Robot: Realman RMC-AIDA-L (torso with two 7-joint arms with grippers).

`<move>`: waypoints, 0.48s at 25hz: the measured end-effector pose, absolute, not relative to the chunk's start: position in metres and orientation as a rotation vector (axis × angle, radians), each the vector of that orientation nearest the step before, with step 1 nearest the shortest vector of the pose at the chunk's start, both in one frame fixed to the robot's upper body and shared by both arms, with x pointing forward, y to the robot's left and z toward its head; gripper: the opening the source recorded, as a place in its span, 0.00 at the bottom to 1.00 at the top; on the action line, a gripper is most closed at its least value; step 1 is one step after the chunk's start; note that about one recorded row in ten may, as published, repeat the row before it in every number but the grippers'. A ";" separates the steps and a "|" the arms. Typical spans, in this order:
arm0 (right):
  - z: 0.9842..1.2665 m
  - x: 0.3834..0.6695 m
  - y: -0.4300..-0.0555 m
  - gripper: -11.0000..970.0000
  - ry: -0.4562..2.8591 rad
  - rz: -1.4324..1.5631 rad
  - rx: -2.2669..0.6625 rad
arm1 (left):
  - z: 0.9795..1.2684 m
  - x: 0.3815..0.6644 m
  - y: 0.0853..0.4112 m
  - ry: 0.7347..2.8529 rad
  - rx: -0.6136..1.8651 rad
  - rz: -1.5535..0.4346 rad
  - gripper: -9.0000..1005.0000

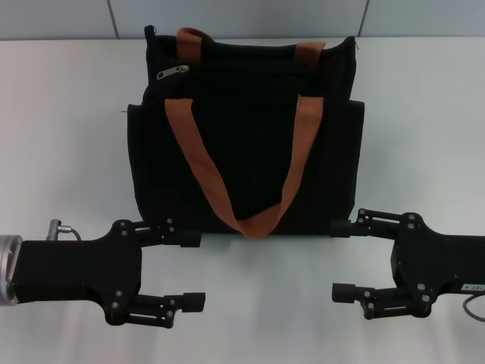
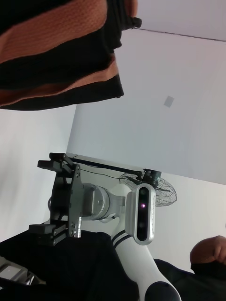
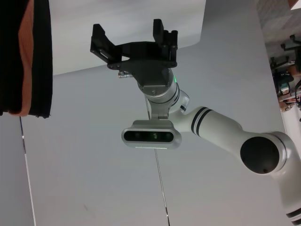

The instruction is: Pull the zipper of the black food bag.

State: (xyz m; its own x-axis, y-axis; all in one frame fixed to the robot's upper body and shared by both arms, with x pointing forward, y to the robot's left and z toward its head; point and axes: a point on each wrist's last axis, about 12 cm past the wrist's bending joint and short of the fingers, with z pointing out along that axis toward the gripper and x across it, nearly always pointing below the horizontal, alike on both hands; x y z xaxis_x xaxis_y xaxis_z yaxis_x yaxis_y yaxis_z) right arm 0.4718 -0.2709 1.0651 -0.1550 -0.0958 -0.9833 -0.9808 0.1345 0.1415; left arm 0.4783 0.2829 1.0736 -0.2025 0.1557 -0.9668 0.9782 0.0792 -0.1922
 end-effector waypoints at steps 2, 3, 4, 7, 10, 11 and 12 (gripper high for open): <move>1.065 0.472 -0.270 0.84 1.454 1.169 -1.118 | 1.073 0.478 0.283 1.511 1.182 -1.225 0.82; 1.065 0.472 -0.270 0.84 1.454 1.170 -1.118 | 1.073 0.478 0.283 1.511 1.182 -1.225 0.82; 1.065 0.472 -0.270 0.84 1.454 1.170 -1.120 | 1.073 0.478 0.283 1.512 1.183 -1.225 0.82; 1.065 0.473 -0.270 0.84 1.455 1.172 -1.125 | 1.073 0.477 0.284 1.514 1.182 -1.224 0.82; 1.065 0.473 -0.270 0.84 1.454 1.173 -1.127 | 1.073 0.477 0.284 1.516 1.182 -1.224 0.82; 1.065 0.473 -0.269 0.84 1.454 1.173 -1.128 | 1.073 0.477 0.284 1.516 1.182 -1.224 0.82; 1.065 0.473 -0.269 0.84 1.454 1.173 -1.128 | 1.073 0.477 0.284 1.516 1.182 -1.224 0.82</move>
